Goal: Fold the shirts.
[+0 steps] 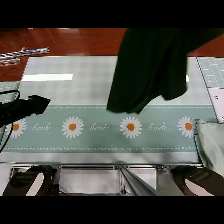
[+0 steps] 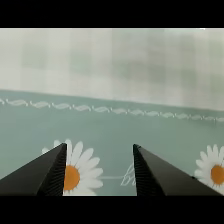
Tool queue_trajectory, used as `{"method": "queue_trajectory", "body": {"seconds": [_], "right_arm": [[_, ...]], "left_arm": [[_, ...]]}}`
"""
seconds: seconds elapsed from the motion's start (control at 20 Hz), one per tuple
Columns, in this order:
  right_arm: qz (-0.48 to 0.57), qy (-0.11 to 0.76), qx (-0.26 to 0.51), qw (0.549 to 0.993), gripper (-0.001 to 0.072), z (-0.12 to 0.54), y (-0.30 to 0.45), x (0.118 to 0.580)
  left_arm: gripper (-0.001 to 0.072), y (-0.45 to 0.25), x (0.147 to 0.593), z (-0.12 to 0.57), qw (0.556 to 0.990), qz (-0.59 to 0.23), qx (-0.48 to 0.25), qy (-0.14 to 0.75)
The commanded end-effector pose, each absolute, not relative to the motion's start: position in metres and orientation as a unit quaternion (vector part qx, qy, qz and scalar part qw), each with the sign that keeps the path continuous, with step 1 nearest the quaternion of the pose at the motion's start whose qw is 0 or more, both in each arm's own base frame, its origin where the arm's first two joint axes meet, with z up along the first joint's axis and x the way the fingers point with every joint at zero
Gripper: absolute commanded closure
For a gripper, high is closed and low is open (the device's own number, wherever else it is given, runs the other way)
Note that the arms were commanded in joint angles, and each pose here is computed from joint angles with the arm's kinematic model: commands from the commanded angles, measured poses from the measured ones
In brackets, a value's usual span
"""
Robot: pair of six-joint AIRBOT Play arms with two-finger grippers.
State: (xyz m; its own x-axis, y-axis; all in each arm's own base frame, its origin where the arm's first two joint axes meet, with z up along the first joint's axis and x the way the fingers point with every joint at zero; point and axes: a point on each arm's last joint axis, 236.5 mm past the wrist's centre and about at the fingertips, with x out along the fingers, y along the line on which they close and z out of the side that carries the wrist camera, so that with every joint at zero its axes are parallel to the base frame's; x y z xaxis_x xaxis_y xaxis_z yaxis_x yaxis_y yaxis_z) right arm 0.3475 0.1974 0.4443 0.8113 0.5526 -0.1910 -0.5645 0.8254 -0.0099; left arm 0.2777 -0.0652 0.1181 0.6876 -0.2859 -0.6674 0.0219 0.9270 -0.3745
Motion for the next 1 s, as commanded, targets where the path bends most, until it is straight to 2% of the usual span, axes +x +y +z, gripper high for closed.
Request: {"method": "queue_trajectory", "body": {"seconds": [0.0,0.3,0.5,0.55,0.6,0.65,0.7,0.8,0.9,0.95], "right_arm": [[0.370,0.203,-0.043,0.905,0.0692,0.360,0.263,0.323],[0.446,0.443,0.024,0.777,0.0692,0.127,0.370,0.266],[0.442,0.534,0.069,0.717,0.0680,0.035,0.419,0.246],[0.441,0.548,0.093,0.704,0.0548,0.024,0.428,0.245],[0.436,0.558,0.114,0.697,0.0361,0.019,0.431,0.247],[0.429,0.562,0.124,0.697,0.0303,0.017,0.428,0.254],[0.424,0.560,0.128,0.700,0.0303,0.020,0.420,0.263],[0.414,0.544,0.146,0.715,0.0304,0.050,0.386,0.298],[0.387,0.498,0.166,0.758,0.0304,0.097,0.325,0.342],[0.355,0.476,0.162,0.788,0.0305,0.114,0.284,0.360]], "left_arm": [[0.0199,-0.058,0.293,0.132,0.918,-0.074,-0.184,0.342],[0.0199,-0.061,0.287,0.125,0.911,-0.078,-0.183,0.361],[0.0199,-0.066,0.276,0.110,0.897,-0.083,-0.185,0.393],[0.0199,-0.069,0.269,0.100,0.887,-0.086,-0.186,0.413],[0.0199,-0.073,0.259,0.088,0.872,-0.091,-0.189,0.441],[0.0199,-0.079,0.248,0.075,0.854,-0.098,-0.195,0.472],[0.0199,-0.083,0.236,0.061,0.835,-0.103,-0.196,0.503],[0.0199,-0.078,0.227,0.045,0.824,-0.108,-0.160,0.532],[0.0199,-0.061,0.233,0.041,0.827,-0.081,-0.155,0.533],[0.0199,-0.053,0.239,0.040,0.827,-0.065,-0.175,0.530]]}}
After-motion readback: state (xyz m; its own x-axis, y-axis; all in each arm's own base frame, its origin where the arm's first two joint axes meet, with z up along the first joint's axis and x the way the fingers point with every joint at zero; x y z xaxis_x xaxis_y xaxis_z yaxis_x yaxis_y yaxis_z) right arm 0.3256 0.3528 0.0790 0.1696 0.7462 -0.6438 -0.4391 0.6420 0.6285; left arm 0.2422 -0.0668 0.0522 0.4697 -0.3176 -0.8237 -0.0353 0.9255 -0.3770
